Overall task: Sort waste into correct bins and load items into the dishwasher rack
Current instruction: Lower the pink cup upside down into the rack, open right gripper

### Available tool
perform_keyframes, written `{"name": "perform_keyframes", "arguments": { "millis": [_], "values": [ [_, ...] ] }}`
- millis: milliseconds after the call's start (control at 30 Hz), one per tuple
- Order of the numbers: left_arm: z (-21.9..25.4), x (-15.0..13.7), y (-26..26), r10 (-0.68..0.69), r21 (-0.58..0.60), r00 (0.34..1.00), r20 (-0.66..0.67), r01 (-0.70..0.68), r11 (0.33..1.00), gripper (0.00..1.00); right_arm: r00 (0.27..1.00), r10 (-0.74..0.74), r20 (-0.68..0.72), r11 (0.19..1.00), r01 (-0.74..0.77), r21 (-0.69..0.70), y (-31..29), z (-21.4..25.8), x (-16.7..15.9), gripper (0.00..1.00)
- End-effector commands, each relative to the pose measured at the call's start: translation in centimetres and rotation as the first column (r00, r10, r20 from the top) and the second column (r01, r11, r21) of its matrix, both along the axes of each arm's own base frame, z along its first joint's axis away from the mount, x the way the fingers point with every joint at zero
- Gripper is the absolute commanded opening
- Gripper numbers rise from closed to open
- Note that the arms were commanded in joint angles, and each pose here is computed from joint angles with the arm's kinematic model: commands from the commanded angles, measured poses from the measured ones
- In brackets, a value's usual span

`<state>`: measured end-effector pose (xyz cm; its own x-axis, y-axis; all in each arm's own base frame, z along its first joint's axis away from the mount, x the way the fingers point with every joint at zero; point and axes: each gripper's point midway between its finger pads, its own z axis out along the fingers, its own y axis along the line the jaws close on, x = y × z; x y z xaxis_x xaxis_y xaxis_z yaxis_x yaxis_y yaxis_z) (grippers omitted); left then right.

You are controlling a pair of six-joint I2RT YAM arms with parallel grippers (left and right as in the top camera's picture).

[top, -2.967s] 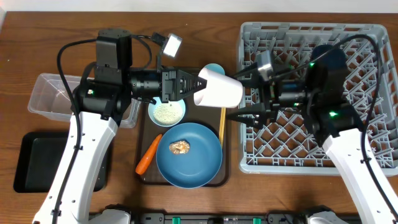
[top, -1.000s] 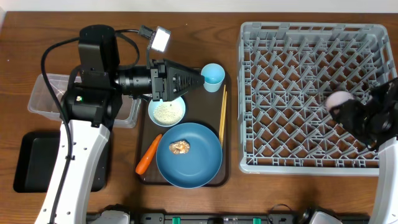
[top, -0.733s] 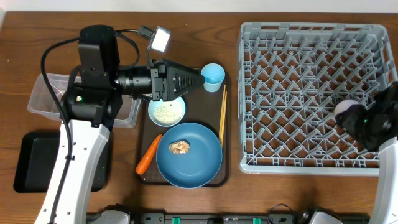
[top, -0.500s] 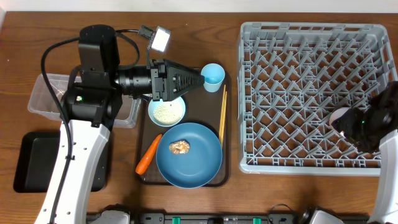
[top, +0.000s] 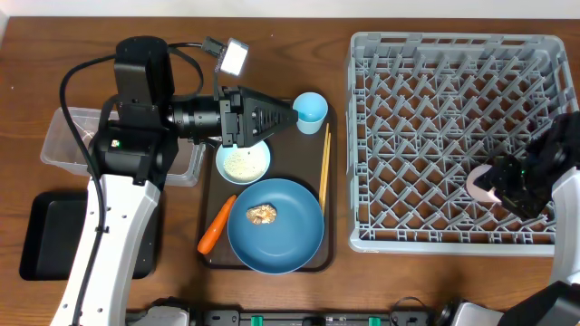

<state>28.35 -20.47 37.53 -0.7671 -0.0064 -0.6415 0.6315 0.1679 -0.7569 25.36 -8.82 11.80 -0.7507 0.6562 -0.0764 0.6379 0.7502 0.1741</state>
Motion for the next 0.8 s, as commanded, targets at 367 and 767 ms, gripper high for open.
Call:
{"name": "perform_keyframes", "arguments": {
  "millis": [367, 767],
  "values": [
    [0.4, -0.1, 0.2, 0.005, -0.001, 1.0, 0.019, -0.005, 1.0, 0.6, 0.998, 0.042, 0.037, 0.999, -0.042, -0.009, 0.3, 1.6, -0.3, 0.41],
    [-0.4, 1.1, 0.5, 0.082, 0.04, 0.996, 0.017, -0.083, 0.996, 0.6, 0.999, 0.038, 0.025, 0.999, -0.038, -0.002, 0.2, -0.4, -0.1, 0.93]
  ]
}}
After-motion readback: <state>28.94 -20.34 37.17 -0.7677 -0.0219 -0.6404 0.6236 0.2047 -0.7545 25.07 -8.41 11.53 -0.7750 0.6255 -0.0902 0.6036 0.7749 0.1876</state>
